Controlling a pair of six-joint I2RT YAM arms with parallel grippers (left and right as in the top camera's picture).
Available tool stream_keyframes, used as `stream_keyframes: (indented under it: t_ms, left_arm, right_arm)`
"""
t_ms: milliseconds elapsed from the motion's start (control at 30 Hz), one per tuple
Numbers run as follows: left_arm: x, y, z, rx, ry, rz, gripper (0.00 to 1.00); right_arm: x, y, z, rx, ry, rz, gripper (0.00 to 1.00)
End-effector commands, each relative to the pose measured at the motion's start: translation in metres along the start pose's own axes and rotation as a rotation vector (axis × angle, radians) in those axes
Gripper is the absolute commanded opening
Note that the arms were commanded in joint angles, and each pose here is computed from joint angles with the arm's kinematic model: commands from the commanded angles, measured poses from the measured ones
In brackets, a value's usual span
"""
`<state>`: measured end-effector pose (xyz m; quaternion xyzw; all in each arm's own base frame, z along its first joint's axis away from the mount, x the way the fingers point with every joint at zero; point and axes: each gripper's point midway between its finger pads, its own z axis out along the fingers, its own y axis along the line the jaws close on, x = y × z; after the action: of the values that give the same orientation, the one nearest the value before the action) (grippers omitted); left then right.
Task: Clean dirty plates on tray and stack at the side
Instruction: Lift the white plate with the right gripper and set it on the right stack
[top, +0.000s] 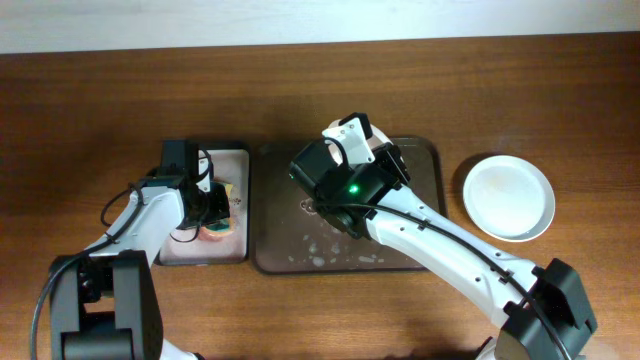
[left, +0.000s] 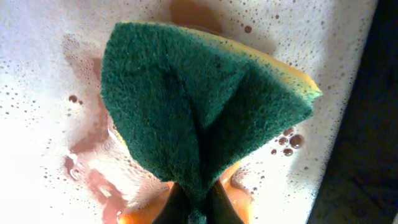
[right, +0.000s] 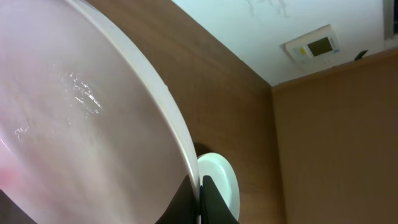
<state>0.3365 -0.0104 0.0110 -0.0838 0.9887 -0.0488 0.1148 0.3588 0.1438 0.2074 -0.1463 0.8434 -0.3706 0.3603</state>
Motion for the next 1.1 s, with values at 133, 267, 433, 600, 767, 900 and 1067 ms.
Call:
stream_keyframes:
  t_ms: [133, 267, 433, 600, 767, 900, 1067]
  left_arm:
    - [-0.019, -0.006, -0.027, 0.024, -0.081, 0.011, 0.23]
    - [-0.011, -0.006, -0.03, 0.02, -0.056, 0.012, 0.68]
    - [0.01, -0.002, -0.025, 0.008, 0.017, 0.005, 0.68]
    - [0.024, 0.001, -0.017, 0.003, 0.049, 0.002, 0.65]
    - [0.027, 0.002, -0.013, 0.002, 0.053, 0.002, 0.57]
    - [0.029, 0.002, -0.009, 0.0, 0.067, 0.001, 0.42]
    - [0.033, 0.003, -0.004, -0.004, 0.089, -0.001, 0.03]
  right_arm:
    - [-0.006, -0.015, -0.006, 0.017, -0.022, 0.212, 0.04]
    - [0.004, -0.019, 0.01, -0.061, 0.059, 0.312, 0.04]
    - [0.02, -0.049, 0.031, -0.13, 0.16, 0.466, 0.04]
    - [0.048, -0.078, 0.057, -0.196, 0.292, 0.604, 0.04]
    - [0.082, -0.093, 0.08, -0.242, 0.441, 0.697, 0.04]
    - [0.112, -0.108, 0.097, -0.298, 0.563, 0.822, 0.04]
    - [0.164, -0.132, 0.113, -0.267, 0.713, 0.956, 0.04]
